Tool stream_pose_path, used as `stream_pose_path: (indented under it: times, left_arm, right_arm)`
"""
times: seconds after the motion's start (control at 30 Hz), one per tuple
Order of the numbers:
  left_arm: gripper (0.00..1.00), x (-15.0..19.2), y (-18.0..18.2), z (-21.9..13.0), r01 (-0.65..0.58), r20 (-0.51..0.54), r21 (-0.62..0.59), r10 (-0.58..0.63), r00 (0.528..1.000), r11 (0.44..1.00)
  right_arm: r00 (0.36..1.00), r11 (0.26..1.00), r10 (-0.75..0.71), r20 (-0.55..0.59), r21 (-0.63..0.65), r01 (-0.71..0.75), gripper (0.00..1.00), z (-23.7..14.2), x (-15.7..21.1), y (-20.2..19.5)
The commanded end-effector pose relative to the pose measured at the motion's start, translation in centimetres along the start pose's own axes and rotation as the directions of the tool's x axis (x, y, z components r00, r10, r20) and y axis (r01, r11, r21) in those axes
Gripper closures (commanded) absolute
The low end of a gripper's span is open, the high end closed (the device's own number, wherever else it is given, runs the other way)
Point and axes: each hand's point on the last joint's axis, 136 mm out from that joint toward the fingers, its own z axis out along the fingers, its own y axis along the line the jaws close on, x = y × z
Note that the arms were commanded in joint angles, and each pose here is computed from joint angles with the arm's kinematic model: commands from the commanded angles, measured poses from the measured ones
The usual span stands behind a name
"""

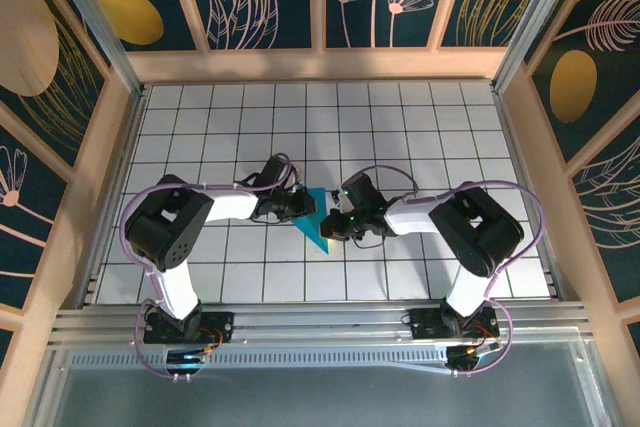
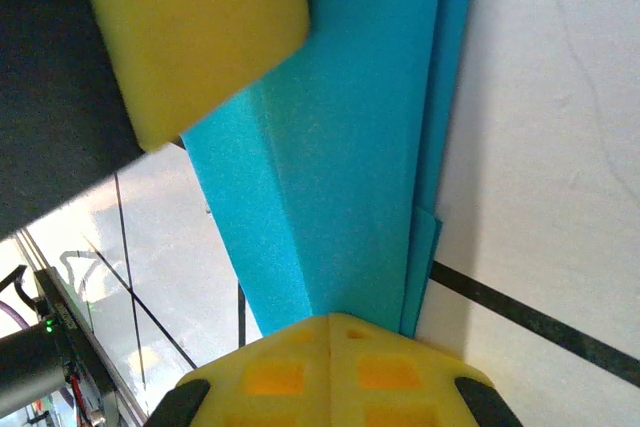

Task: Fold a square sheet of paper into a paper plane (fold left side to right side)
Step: Fourth fold the wing at the center of the table.

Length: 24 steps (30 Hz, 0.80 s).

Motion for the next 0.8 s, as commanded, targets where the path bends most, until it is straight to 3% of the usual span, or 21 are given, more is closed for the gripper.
stream_pose_path:
  times: [0.0,0.1,0.4,0.77]
  left_arm:
    - [0.9,-1.9,-1.6,-2.2,-0.045,0.099,0.016,0.043,0.994,0.999]
    - [0.93,-1.5,-2.7,-3.5,-0.057,0.125,0.084,0.046,0.991,0.995]
    - [0.96,1.6,-3.1,-3.0,-0.023,0.053,0.233,0.011,0.999,0.972]
    - [0.97,1.4,-2.0,-0.5,-0.026,0.029,0.192,0.021,0.999,0.981]
  right_arm:
    - [0.995,0.981,0.057,-0.082,0.188,-0.041,1.0,0.6,2.8,-4.8]
    - [0.996,0.976,0.052,-0.077,0.217,-0.034,1.0,0.5,2.5,-5.1]
    - [0.995,0.967,0.055,-0.079,0.253,-0.033,1.0,0.5,2.5,-5.7]
    - [0.995,0.957,0.052,-0.09,0.288,-0.024,1.0,0.4,2.7,-6.2]
